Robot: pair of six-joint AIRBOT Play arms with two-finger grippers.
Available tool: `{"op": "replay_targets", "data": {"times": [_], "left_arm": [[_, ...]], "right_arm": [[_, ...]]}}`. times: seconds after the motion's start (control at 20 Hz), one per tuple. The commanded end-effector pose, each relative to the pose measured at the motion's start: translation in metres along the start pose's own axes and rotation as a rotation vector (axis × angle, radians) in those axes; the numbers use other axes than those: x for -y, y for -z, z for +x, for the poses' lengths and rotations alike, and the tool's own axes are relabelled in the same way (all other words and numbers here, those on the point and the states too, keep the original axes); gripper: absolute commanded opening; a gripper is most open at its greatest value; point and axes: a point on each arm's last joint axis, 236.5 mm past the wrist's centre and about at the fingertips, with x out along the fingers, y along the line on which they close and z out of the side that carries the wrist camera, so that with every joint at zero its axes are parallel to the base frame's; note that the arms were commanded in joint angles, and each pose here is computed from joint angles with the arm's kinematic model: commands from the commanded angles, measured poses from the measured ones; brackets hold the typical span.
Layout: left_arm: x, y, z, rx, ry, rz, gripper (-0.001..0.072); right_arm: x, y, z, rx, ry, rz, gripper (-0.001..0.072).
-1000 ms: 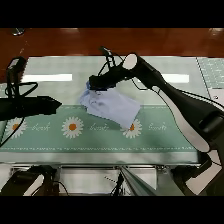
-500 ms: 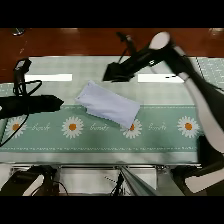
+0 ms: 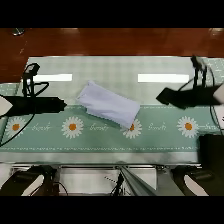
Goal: Fold the shirts.
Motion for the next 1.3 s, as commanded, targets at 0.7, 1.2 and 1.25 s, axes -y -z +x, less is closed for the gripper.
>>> {"op": "replay_targets", "data": {"times": [0.7,1.2,1.25], "left_arm": [[0.007,0.003,0.016,0.030,0.063,-0.085,0.0019],[0.011,0.002,0.016,0.031,0.077,-0.095,0.0020],[0.012,0.002,0.016,0.032,0.083,-0.100,0.0020]], "right_arm": [[-0.068,0.087,0.156,-0.449,-0.309,0.207,0.0586],[-0.169,-0.029,0.069,-0.311,-0.412,-0.263,0.0025],[-0.178,-0.050,0.049,-0.275,-0.414,-0.287,0.0025]]}}
